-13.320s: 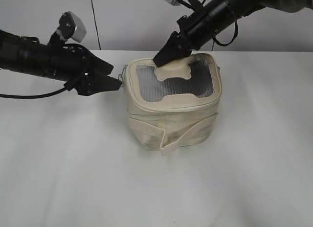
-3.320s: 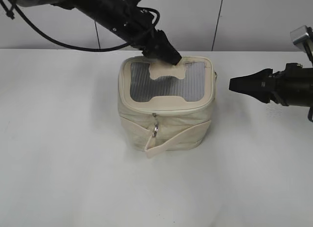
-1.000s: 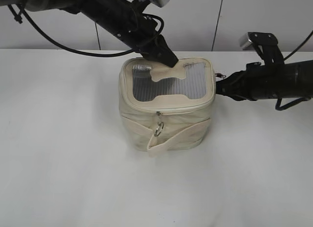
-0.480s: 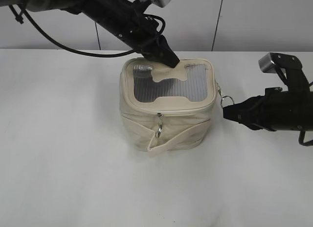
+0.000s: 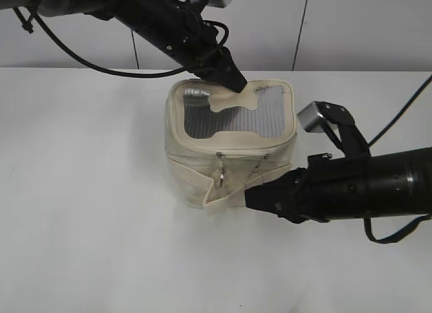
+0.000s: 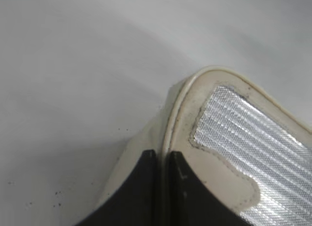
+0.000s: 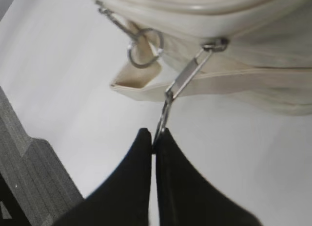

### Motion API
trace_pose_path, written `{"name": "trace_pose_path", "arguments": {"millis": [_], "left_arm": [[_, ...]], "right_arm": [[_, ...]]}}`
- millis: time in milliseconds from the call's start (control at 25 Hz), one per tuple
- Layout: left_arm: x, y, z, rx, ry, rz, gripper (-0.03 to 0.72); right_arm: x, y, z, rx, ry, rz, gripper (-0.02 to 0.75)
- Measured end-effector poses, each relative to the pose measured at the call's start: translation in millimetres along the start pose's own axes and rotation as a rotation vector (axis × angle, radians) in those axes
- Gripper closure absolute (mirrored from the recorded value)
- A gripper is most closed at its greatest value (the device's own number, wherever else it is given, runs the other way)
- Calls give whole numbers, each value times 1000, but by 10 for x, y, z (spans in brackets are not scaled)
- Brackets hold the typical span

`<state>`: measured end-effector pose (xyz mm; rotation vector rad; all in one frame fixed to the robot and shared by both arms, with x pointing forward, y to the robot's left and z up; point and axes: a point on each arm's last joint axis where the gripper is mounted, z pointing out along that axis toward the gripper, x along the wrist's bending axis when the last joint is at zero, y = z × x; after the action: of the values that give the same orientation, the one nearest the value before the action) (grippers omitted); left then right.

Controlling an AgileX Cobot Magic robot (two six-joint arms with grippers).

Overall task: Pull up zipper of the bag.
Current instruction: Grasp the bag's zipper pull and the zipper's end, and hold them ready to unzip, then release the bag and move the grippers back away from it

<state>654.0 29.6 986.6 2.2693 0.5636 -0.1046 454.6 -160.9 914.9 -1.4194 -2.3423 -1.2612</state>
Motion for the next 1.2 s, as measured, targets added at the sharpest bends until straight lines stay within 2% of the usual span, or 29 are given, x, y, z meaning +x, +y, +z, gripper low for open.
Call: {"name": "trace_pose_path", "arguments": {"millis": [280,560,600,680,760,800,880,1080,1200], "left_arm": [[12,3,0,-3,13,-23,647],[18,6,0,-7,20,-33,626],[19,8,0,-9,20,-37,602],[23,20,-2,-21,26,-46,508],[48,9,-21,-20,27,-57,416],[65,0,-42,-19,26,-68,389],[78,12,-131,-16,40,-98,381],[17,150,-561,-41,130,-147,426],[-174,206,-870,-67,182,-128,433]], "right_arm": [[439,306,250,-29,5,-124,720],[473,364,437,10,12,-97,699],[476,352,437,26,14,-101,664],[493,306,435,81,24,-117,548],[492,268,400,135,4,-109,386],[486,252,372,162,-16,-126,326],[501,249,288,193,-50,-122,230],[545,305,21,206,-83,-115,181],[436,370,-215,204,-75,-44,178]]}}
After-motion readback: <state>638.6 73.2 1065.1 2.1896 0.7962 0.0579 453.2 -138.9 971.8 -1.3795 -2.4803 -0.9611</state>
